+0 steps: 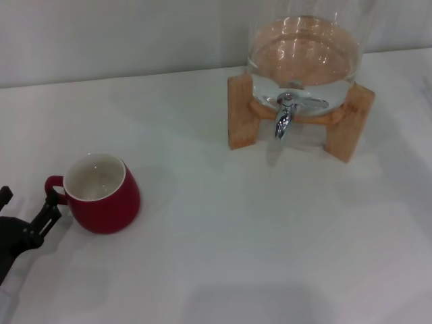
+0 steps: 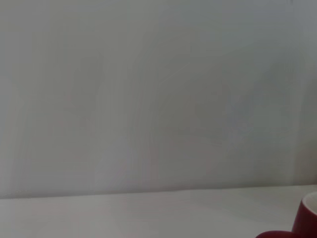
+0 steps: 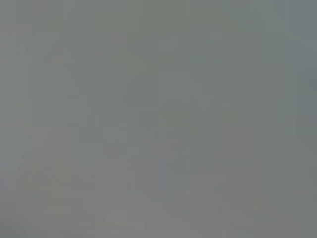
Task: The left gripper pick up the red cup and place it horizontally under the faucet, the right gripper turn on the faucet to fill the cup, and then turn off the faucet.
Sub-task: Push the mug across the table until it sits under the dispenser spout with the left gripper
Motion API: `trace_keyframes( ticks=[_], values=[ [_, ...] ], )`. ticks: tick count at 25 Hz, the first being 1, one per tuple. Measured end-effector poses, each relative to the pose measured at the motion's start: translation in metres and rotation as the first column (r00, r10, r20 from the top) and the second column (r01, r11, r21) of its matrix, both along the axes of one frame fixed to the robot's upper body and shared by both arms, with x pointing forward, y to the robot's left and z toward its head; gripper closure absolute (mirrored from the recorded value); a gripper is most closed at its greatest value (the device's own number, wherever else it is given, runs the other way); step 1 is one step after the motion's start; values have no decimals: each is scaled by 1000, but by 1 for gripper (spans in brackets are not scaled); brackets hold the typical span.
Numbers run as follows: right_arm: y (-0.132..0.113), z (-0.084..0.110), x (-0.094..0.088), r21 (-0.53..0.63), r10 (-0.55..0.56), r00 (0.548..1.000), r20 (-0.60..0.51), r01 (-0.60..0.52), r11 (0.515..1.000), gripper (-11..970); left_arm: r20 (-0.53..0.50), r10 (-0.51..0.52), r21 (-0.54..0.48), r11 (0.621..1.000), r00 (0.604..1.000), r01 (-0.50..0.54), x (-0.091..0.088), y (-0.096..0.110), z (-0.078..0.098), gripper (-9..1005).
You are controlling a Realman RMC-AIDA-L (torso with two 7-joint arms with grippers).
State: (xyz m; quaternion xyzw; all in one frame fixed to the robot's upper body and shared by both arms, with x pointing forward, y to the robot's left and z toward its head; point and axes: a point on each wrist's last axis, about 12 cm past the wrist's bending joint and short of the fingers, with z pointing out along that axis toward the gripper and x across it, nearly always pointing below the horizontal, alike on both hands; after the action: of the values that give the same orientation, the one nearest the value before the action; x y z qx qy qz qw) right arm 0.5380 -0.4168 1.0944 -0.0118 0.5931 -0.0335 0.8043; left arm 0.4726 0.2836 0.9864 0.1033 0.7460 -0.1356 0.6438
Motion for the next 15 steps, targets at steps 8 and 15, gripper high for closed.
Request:
trace_keyframes(
  ticks=[8, 15],
  values=[
    [0, 0, 0, 0, 1, 1000, 1, -1, 1000, 286, -3, 7, 5, 1000, 1000, -7, 3, 1, 1, 119],
    [0, 1, 0, -1, 3, 1000, 5, -3, 1000, 285, -16, 5, 17, 1000, 1000, -5, 10, 0, 1, 120]
  ],
)
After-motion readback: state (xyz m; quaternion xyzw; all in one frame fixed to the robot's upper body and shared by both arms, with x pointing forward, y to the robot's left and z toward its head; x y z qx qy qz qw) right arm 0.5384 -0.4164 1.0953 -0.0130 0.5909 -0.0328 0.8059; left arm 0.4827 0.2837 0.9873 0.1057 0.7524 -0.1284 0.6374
